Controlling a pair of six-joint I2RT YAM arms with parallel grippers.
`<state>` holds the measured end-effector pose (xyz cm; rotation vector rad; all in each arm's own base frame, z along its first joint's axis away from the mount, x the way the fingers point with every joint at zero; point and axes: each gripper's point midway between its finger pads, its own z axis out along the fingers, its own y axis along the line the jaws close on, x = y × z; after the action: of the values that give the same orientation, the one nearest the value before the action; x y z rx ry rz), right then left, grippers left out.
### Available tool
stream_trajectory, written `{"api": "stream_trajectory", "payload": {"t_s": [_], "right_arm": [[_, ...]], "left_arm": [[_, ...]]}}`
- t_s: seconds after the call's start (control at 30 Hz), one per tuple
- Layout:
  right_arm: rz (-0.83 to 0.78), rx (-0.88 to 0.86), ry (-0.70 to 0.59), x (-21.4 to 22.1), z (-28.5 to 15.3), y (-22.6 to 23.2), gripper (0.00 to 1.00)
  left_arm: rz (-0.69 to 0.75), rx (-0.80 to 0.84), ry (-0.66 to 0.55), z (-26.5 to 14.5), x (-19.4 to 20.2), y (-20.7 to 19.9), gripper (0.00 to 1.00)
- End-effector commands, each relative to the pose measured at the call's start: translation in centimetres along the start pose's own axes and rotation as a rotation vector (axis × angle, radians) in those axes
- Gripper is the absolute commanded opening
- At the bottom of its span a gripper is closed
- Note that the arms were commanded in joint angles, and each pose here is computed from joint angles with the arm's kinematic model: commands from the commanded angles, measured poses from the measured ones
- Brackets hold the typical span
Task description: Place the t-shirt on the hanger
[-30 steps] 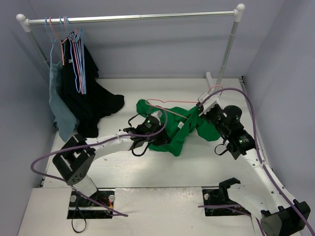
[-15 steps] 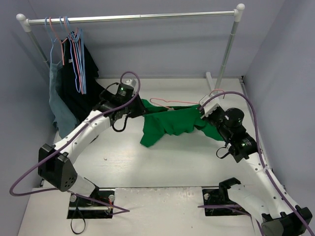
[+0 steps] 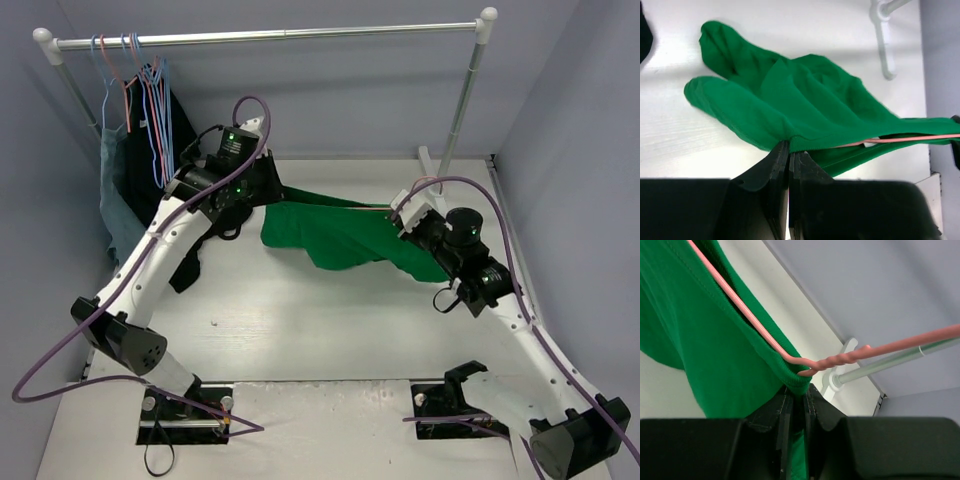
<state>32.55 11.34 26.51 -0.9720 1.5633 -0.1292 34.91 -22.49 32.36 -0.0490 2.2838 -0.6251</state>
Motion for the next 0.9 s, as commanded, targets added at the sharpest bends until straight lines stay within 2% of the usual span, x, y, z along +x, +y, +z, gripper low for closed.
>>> {"api": "stream_trajectory", "payload": {"t_s": [0.0,0.2,0.4,0.6,0.87], "right_arm": [[-0.015,0.115,-0.132,-5.2,0.2,-3.5,0.0],[-0.018,0.087,-0.215,-8.8,1.6,-2.0,0.0],[0.005,0.057,-0.251,-10.3,2.9,0.0,0.0],[0.018,0.051,-0.277,-10.2,2.7,0.8,0.0],[-0.003,-0.05,-0.253,-8.5,1.5,3.2,0.0]], "left_arm": [[0.041,-0.029,-0.003,-1.0,0.0,-0.2,0.0],[0.053,-0.062,-0.012,-0.4,0.4,-0.6,0.0],[0.072,-0.075,-0.042,-0.4,0.1,-1.5,0.0],[0.109,-0.097,-0.049,-0.3,-0.2,-1.0,0.0],[0.268,-0.212,-0.033,-1.9,-1.1,1.6,0.0]]}}
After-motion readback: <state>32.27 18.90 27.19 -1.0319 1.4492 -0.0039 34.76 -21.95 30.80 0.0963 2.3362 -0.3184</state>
